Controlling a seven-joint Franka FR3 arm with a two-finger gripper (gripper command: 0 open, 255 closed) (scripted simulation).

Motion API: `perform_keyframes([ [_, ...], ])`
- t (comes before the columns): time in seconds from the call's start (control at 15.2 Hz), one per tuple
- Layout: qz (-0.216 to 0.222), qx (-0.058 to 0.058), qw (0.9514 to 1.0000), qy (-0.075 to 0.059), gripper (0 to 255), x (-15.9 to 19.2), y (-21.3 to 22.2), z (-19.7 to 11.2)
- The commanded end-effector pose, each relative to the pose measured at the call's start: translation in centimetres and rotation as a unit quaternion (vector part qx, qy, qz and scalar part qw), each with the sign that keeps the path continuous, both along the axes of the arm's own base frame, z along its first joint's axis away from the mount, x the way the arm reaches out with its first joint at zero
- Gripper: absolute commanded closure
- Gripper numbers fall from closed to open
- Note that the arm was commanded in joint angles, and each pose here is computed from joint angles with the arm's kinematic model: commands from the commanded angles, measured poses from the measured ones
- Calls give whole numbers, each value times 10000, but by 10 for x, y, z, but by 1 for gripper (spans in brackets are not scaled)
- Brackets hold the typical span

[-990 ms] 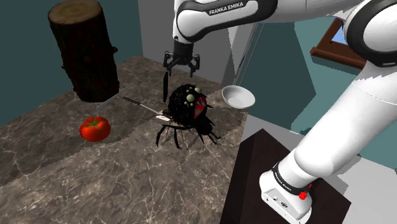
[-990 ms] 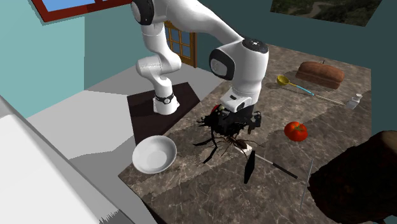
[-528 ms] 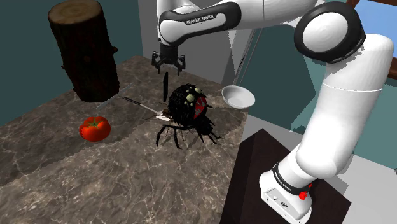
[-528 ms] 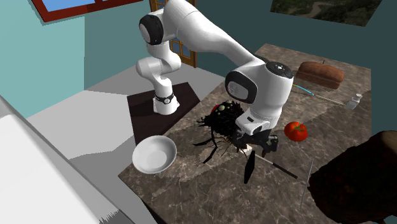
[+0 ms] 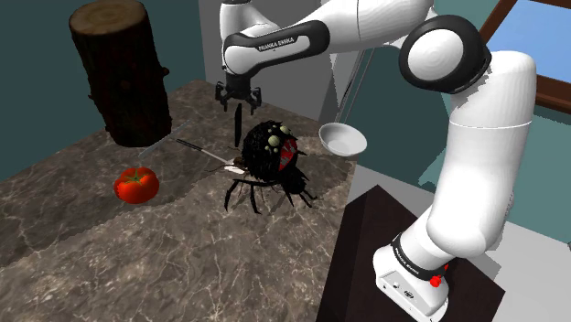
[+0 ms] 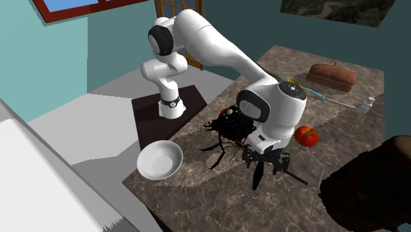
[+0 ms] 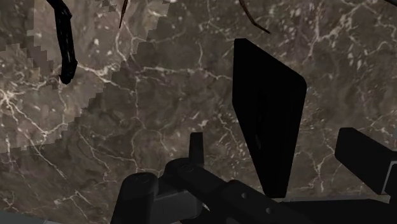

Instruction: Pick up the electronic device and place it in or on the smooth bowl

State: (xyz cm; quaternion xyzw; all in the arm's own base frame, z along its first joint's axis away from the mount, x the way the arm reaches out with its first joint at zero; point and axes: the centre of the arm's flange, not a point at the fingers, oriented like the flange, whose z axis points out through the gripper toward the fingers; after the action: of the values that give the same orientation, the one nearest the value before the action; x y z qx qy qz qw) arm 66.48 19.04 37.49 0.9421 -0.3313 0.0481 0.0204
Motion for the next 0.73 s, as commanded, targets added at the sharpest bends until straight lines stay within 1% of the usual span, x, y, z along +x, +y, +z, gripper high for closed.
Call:
perform_keyframes([
  [0.0, -1, 0, 10000, -3, 0, 2, -1, -14],
  [0.53, -1, 0, 10000, -3, 0, 2, -1, -14],
  [0.59, -1, 0, 10000, -3, 255, 2, -1, -14],
  [0.66, -1, 0, 10000, -3, 255, 2, -1, -14],
])
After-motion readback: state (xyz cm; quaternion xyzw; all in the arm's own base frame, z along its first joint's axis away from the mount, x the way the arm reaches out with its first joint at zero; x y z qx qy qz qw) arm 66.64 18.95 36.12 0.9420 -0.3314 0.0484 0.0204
